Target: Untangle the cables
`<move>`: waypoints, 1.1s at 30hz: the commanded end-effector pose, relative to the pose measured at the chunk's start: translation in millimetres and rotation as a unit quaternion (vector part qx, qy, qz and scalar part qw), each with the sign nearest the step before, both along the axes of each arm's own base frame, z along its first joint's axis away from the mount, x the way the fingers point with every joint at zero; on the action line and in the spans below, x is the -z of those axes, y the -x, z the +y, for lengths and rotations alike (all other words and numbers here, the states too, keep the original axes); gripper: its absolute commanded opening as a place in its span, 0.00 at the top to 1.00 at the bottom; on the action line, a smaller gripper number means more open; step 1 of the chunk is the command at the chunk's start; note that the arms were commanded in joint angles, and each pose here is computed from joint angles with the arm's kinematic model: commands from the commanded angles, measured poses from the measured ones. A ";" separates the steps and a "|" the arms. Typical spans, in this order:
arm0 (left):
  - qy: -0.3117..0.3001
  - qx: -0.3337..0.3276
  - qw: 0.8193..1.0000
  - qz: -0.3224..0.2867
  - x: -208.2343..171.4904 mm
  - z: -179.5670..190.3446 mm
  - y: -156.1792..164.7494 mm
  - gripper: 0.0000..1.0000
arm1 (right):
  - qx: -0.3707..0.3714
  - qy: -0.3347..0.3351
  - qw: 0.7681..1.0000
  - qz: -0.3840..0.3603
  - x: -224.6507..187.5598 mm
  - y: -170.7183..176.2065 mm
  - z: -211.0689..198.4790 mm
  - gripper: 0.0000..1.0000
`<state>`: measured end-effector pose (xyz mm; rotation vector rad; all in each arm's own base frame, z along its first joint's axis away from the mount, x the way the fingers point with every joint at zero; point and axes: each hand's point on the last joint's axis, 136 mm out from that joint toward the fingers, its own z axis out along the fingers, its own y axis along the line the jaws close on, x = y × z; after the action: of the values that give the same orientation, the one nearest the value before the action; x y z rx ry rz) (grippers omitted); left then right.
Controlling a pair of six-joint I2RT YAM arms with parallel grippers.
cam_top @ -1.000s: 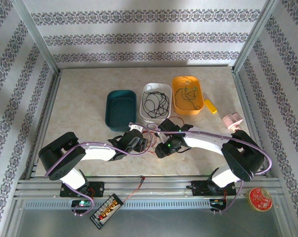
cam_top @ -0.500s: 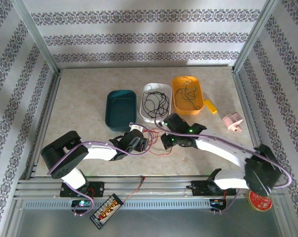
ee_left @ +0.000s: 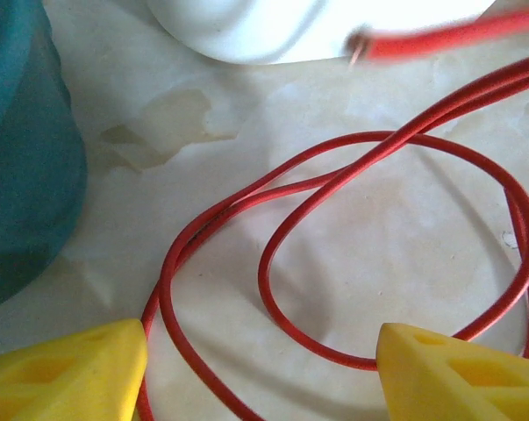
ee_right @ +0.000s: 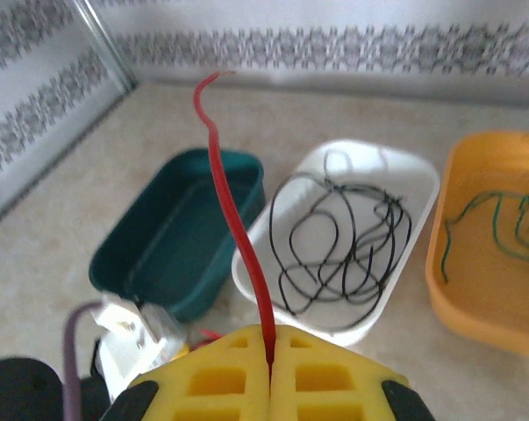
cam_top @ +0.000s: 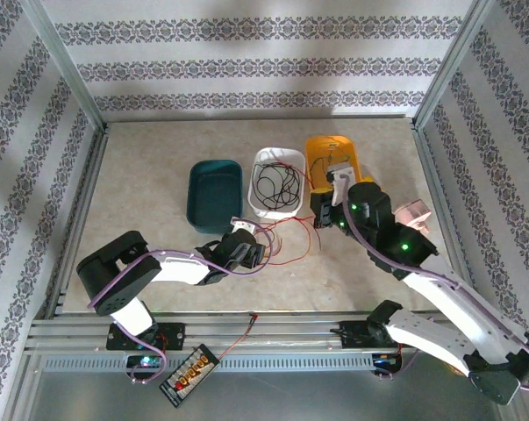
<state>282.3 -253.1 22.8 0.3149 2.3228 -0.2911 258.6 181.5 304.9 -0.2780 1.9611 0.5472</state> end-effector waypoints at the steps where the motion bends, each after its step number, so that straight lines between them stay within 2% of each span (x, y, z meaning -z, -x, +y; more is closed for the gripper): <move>1: -0.018 0.005 0.999 0.026 17.5 5.3 4.6 0.30 | 0.048 -0.047 0.995 -0.071 -53.7 -3.8 -18.9 1.00; 6: -0.020 0.004 0.999 0.027 19.4 6.2 5.1 0.30 | 0.100 -0.085 0.983 -0.127 -92.7 1.2 -45.3 1.00; 13: -0.020 0.006 0.999 0.029 21.3 5.2 5.3 0.30 | 0.150 -0.111 0.967 -0.172 -120.2 11.4 -77.1 1.00; 19: -0.016 0.009 0.999 0.026 20.2 4.9 6.0 0.30 | 0.075 -0.147 0.968 -0.189 -139.7 22.9 -56.3 0.99; 23: -0.017 0.009 0.999 0.026 20.6 5.6 6.7 0.30 | 0.023 -0.185 0.957 -0.222 -170.6 34.0 -43.9 0.99; 28: -0.018 0.008 0.999 0.026 22.1 7.3 7.3 0.30 | 0.015 -0.211 0.939 -0.272 -210.8 41.3 -48.5 0.99; 33: -0.019 0.008 0.999 0.027 24.2 9.1 8.9 0.30 | 0.026 -0.189 0.931 -0.310 -229.1 41.4 -53.4 0.99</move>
<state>284.9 -254.5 22.7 0.3066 2.3077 -0.2948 227.4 134.2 502.8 -0.1046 1.3310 0.7094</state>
